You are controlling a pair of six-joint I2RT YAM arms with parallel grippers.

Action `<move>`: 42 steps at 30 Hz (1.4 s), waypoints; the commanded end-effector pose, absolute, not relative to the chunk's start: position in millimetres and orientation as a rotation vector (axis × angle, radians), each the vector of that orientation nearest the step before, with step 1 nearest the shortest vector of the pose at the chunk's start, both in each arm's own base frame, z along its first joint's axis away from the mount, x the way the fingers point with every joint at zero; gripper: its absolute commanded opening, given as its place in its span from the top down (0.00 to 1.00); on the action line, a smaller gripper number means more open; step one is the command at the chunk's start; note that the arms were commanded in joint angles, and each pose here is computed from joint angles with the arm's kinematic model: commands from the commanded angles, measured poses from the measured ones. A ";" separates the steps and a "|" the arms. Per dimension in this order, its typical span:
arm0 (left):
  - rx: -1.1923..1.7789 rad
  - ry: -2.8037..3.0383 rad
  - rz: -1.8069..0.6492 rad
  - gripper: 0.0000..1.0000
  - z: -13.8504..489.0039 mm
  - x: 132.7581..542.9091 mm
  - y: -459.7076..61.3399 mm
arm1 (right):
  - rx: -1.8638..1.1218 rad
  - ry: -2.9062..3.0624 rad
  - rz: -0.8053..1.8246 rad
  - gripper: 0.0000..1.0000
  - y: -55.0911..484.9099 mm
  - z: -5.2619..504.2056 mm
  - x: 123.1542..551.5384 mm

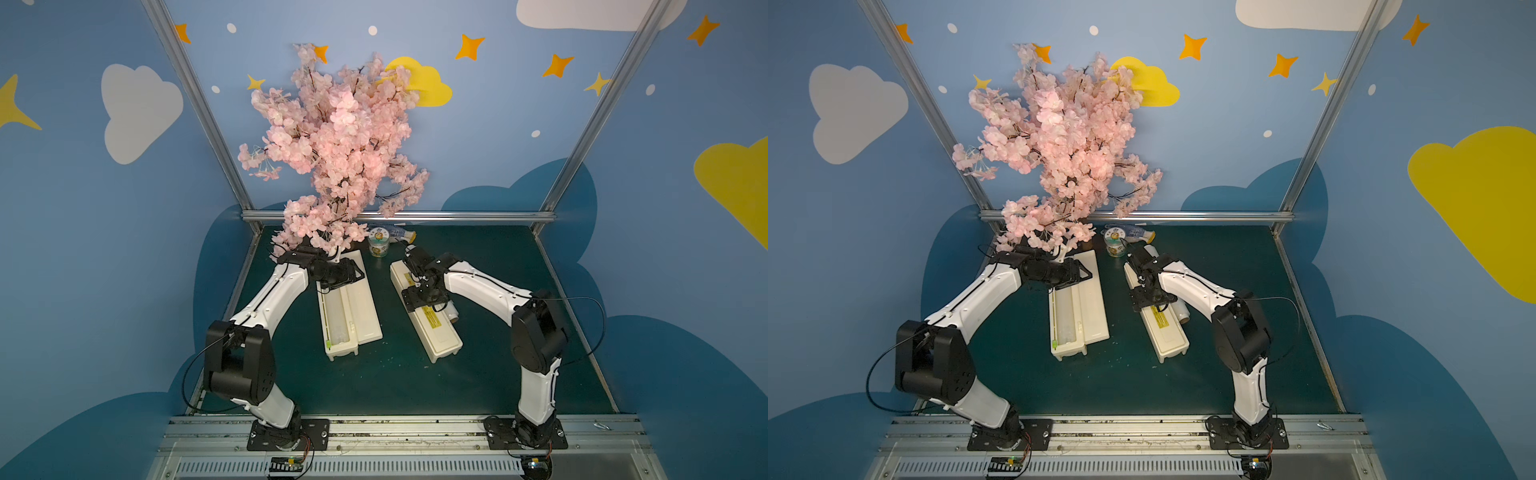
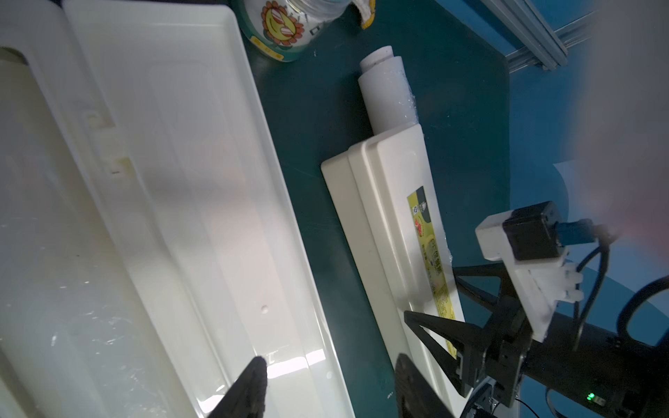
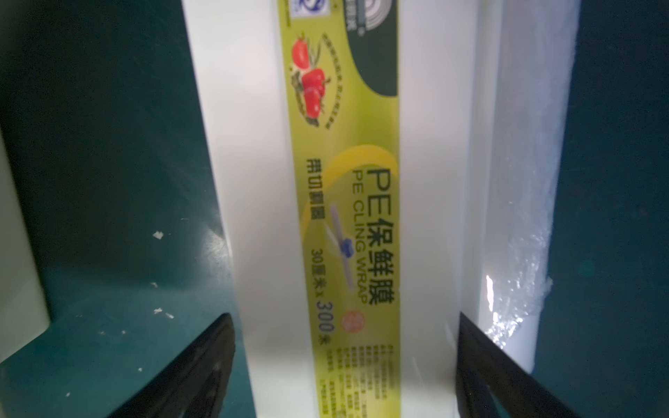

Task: Put plastic wrap rolls into dispensers
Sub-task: Pick up the plastic wrap cutting box from the center of the board.

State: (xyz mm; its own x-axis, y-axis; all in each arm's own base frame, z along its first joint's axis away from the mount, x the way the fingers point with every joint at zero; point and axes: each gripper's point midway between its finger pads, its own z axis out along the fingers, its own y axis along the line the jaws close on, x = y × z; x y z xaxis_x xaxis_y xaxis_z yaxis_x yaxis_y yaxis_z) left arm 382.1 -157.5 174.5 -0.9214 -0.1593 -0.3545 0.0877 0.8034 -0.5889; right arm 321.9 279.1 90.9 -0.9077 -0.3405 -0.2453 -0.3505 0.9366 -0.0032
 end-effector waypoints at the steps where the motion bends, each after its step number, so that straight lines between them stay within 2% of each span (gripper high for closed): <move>1: -0.021 2.595 -0.946 0.42 172.6 382.6 -171.0 | -0.462 2.916 -0.146 0.10 266.0 72.3 309.0; 7: 0.008 2.597 -0.952 0.42 170.5 379.4 -172.7 | -0.453 2.898 -0.254 0.10 266.0 72.6 312.6; 13: 0.039 2.580 -0.958 0.42 173.1 378.9 -172.0 | -0.491 2.830 -0.075 0.10 281.1 110.0 313.7; 21: 0.047 2.525 -0.980 0.41 185.2 385.4 -164.2 | -0.576 2.767 0.093 0.10 311.7 131.1 355.9; 29: 0.031 2.495 -0.988 0.36 188.6 390.0 -154.7 | -0.580 2.780 0.043 0.10 319.7 107.1 397.9; 32: 0.025 2.484 -0.996 0.36 189.3 392.9 -151.5 | -0.612 2.797 0.061 0.10 325.1 97.1 404.4; 37: 0.016 2.474 -0.995 0.35 189.5 397.4 -146.6 | -0.606 2.807 -0.084 0.10 315.0 91.5 410.3; 42: 0.008 2.475 -1.011 0.35 186.1 403.5 -147.1 | -0.635 2.773 -0.074 0.10 324.0 85.8 415.2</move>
